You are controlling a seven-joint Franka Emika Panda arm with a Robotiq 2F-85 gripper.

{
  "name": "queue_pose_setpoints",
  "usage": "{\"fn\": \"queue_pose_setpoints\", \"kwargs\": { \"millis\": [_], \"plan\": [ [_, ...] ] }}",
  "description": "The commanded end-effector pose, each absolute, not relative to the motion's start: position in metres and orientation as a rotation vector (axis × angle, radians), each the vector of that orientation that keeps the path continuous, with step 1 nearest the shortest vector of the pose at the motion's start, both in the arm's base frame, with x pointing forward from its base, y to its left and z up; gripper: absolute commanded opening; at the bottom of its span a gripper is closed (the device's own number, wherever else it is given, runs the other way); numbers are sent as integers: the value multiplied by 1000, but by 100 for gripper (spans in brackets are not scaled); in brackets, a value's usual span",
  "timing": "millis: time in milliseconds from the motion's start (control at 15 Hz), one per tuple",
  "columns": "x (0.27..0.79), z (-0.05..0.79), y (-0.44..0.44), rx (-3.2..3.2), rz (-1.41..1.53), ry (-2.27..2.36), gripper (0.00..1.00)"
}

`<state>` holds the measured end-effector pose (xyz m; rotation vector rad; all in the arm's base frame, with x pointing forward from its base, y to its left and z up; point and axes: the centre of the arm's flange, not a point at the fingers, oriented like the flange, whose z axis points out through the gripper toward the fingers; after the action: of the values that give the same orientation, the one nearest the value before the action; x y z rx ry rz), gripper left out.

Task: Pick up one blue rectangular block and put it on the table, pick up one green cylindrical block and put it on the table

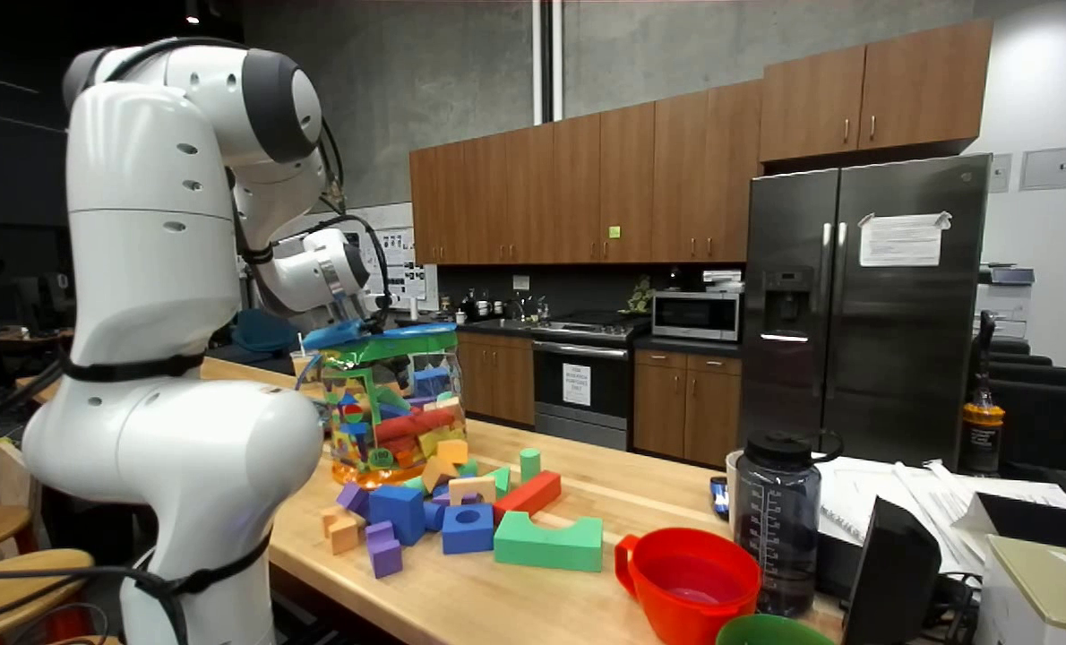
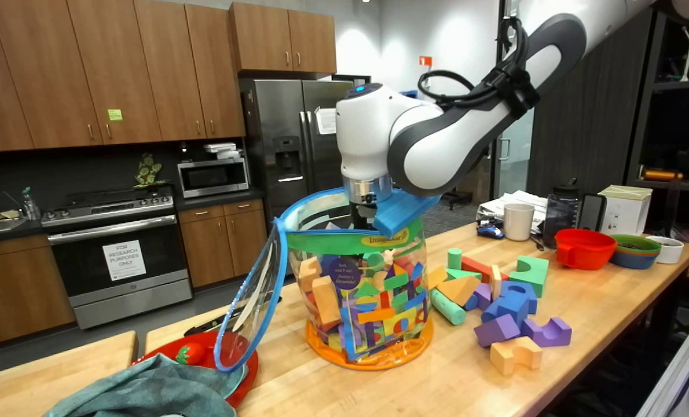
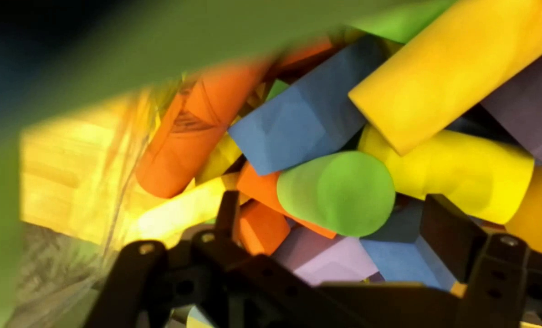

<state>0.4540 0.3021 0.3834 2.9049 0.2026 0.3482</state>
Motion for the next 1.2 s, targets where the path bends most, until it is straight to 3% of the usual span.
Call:
{"fn": "queue_pose_setpoints", "kwargs": {
  "millis": [0,533,600,667,867,1133],
  "plan": [
    [448,376,297,2897,404,217,100],
    [444,374,294,2890,334,275,100],
    [444,373,294,2892,332,278,96],
    [444,373,294,2892,331,284,74],
    [445,374,294,2894,325,299,66],
    [447,374,293,2891,323,318,32]
  ]
}}
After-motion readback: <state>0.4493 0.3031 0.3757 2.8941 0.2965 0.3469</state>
